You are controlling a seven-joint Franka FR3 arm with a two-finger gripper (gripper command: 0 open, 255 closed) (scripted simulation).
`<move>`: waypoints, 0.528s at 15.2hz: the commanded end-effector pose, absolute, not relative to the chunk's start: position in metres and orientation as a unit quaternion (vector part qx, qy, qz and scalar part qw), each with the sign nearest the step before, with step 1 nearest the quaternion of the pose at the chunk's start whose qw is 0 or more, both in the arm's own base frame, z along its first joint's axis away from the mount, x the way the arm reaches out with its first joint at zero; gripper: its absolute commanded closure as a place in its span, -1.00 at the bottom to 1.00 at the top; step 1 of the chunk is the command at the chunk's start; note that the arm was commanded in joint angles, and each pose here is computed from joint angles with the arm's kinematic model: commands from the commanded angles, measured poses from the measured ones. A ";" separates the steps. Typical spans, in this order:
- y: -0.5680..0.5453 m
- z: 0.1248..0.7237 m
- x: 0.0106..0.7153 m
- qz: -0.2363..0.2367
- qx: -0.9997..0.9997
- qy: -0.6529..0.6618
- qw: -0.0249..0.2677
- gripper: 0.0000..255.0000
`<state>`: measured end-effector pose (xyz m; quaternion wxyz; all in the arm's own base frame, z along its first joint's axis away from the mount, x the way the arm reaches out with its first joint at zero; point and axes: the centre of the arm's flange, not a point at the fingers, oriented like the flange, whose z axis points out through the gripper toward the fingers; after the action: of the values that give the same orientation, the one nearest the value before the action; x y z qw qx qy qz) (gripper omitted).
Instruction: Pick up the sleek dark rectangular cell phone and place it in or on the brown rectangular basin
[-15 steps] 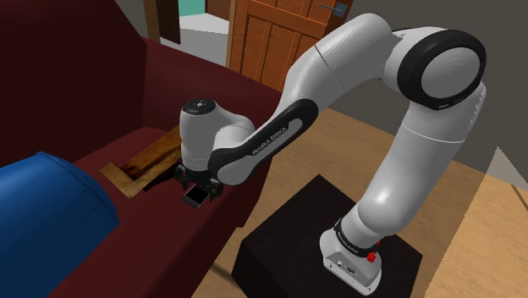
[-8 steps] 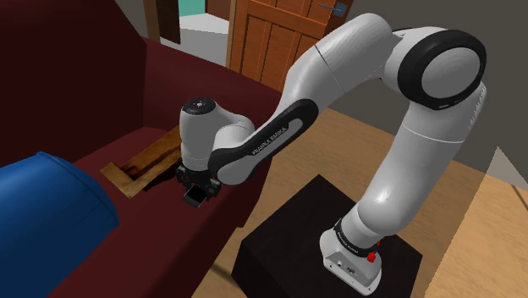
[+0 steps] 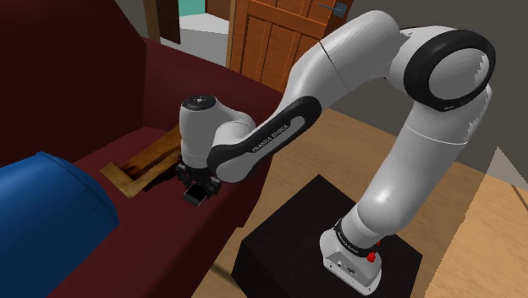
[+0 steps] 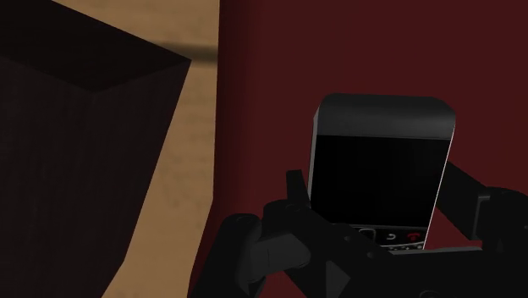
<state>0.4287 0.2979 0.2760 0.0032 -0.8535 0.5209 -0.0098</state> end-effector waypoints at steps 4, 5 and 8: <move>0.298 0.302 0.429 -0.010 -0.854 0.521 0.003 1.00; 0.298 0.307 0.429 -0.010 -0.854 0.521 0.003 1.00; 0.298 0.323 0.429 -0.010 -0.854 0.521 0.003 1.00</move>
<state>0.4288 0.2979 0.3174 0.0031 -0.8536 0.5209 -0.0098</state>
